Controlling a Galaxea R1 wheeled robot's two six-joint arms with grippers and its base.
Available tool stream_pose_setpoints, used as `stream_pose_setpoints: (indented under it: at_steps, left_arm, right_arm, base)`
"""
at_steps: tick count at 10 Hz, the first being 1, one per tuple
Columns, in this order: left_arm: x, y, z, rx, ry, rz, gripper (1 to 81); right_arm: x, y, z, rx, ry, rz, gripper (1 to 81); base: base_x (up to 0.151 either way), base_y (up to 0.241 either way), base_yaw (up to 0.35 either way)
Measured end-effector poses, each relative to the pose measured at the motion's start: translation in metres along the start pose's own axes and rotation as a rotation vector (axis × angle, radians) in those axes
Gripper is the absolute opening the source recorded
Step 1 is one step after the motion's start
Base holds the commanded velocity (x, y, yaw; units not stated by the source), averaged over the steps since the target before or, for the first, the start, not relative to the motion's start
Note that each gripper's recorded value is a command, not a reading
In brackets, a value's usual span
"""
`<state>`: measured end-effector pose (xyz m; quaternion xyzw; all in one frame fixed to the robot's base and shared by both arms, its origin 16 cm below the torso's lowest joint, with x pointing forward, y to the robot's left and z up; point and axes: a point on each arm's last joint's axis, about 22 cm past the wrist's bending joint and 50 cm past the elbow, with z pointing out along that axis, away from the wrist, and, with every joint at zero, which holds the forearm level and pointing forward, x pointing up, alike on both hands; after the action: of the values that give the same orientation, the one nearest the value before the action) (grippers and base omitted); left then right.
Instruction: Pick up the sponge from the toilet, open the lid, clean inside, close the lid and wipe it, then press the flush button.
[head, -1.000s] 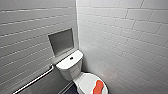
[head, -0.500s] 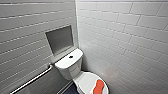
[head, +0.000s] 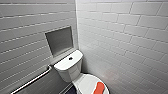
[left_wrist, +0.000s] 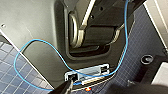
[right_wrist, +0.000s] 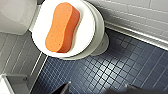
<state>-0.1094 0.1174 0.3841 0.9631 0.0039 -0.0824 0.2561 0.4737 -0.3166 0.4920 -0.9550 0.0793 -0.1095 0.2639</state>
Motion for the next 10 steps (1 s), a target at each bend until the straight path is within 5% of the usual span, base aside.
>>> stream_pose_setpoints:
  at_steps: [7, 10]
  left_arm:
    - [0.004, -0.013, 0.046, 0.009, -0.063, -0.034, 81.1]
    - [0.003, -0.017, 0.052, 0.010, -0.076, -0.044, 81.1]
  right_arm:
    - [0.097, -0.043, 0.085, 0.086, 0.032, -0.056, 81.1]
    - [0.105, -0.073, 0.123, 0.121, -0.020, -0.077, 81.1]
  base:
    - [0.000, 0.000, 0.000]
    - [0.000, 0.000, 0.000]
